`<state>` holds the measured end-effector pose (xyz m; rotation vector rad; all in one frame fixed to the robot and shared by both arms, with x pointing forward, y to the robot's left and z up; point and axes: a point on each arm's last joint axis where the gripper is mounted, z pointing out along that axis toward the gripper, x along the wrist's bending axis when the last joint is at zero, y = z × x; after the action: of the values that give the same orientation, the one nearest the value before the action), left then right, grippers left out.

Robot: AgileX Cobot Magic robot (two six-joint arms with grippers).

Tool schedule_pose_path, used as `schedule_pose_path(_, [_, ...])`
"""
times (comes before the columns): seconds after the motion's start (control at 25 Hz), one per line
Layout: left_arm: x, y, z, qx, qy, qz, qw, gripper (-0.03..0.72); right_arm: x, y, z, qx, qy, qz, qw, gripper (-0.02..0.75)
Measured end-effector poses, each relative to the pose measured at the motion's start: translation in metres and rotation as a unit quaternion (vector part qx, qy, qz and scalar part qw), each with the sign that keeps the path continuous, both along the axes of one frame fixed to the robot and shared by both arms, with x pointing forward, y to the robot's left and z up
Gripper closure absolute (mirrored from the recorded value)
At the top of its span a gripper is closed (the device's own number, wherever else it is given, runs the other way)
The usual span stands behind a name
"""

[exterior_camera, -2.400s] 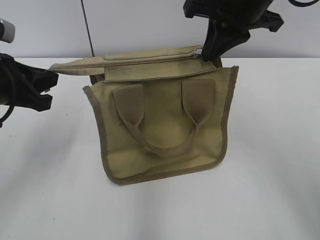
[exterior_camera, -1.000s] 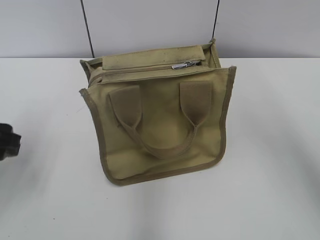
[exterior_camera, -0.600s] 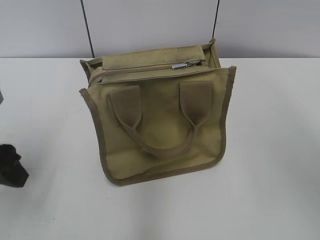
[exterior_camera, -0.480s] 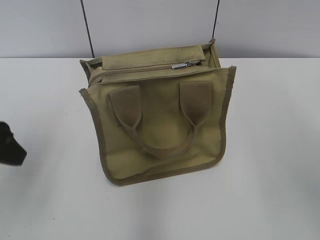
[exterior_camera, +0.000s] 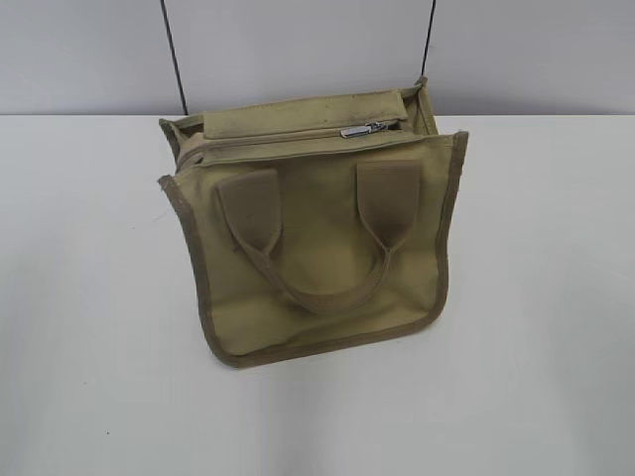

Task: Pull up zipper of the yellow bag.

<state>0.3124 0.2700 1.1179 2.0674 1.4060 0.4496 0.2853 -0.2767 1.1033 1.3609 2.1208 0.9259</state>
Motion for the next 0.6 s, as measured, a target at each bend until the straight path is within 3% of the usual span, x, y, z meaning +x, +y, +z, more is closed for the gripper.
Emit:
schedule_pose_path(0.24, [-0.046,0.013,-0.011,-0.017,-0.065,-0.001,0.998,0.243,-0.016,-0.006,-0.037,-0.005,0.028,-0.012,1.0,0.162])
schedule_pose_path(0.4, [-0.059,0.016,-0.035,-0.015,-0.07,-0.005,0.997,0.246,-0.015,-0.007,-0.061,-0.019,0.058,-0.015,0.998,0.162])
schedule_pose_path(0.6, [-0.053,0.015,-0.054,-0.013,-0.076,-0.005,0.997,0.249,-0.012,-0.006,-0.067,-0.019,0.054,-0.016,0.998,0.162])
